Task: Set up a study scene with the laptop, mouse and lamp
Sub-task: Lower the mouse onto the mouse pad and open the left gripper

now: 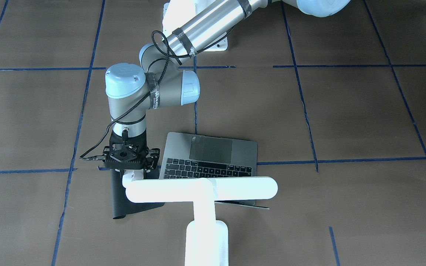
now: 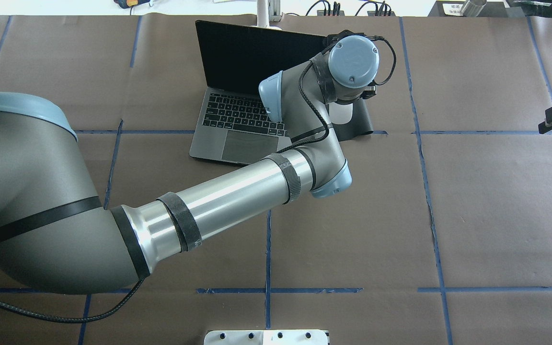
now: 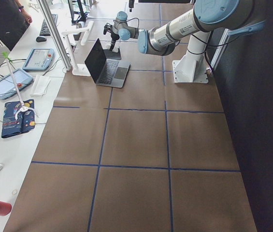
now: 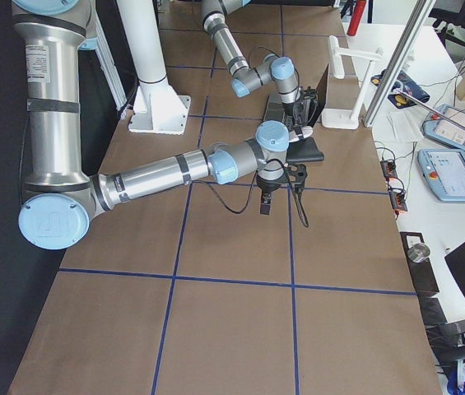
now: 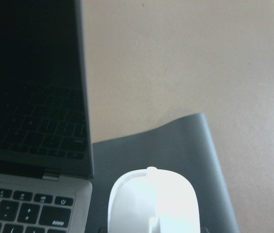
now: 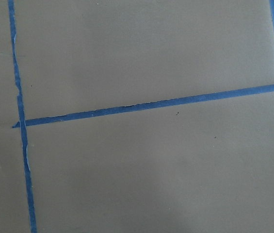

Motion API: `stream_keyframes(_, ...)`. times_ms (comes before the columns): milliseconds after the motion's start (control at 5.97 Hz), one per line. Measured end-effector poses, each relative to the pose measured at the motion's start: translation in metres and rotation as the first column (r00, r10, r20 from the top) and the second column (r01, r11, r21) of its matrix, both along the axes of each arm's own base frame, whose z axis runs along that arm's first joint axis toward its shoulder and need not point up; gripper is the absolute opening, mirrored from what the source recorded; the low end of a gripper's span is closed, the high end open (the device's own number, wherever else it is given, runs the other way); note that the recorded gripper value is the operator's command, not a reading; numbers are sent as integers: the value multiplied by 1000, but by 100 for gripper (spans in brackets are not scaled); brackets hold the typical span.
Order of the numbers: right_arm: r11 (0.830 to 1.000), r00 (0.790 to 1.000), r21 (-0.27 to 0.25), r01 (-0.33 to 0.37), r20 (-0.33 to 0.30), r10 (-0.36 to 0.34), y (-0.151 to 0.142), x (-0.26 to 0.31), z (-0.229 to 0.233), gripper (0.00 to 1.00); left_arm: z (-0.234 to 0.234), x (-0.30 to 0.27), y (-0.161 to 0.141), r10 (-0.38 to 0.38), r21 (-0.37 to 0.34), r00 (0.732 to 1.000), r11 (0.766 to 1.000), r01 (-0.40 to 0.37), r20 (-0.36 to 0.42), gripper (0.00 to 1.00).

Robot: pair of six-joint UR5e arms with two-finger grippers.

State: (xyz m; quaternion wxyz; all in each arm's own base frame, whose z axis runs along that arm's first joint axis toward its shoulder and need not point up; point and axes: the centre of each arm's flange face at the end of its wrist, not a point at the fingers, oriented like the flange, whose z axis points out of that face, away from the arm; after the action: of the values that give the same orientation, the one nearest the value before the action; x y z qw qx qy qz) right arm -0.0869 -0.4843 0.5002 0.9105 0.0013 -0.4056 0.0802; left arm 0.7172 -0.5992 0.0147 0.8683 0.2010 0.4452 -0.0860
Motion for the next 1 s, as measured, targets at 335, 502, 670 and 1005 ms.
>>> stream_keyframes(335,1000,1000,-5,-1,-3,1,1,1,3,100,-7,1,-2,-28,15,1000,999,28,-4,100)
stream_keyframes(502,1000,1000,-6,-1,-4,1,2,1,4,100,-6,1,-2,-31,14,1000,999,31,-3,100)
stream_keyframes(670,1000,1000,-6,-1,-4,1,2,1,4,100,-10,0,-2,-26,10,1000,1000,27,-11,100)
stream_keyframes(1005,1000,1000,-7,-5,-4,5,6,5,4,100,-21,-13,-9,44,-35,998,998,-46,-55,100)
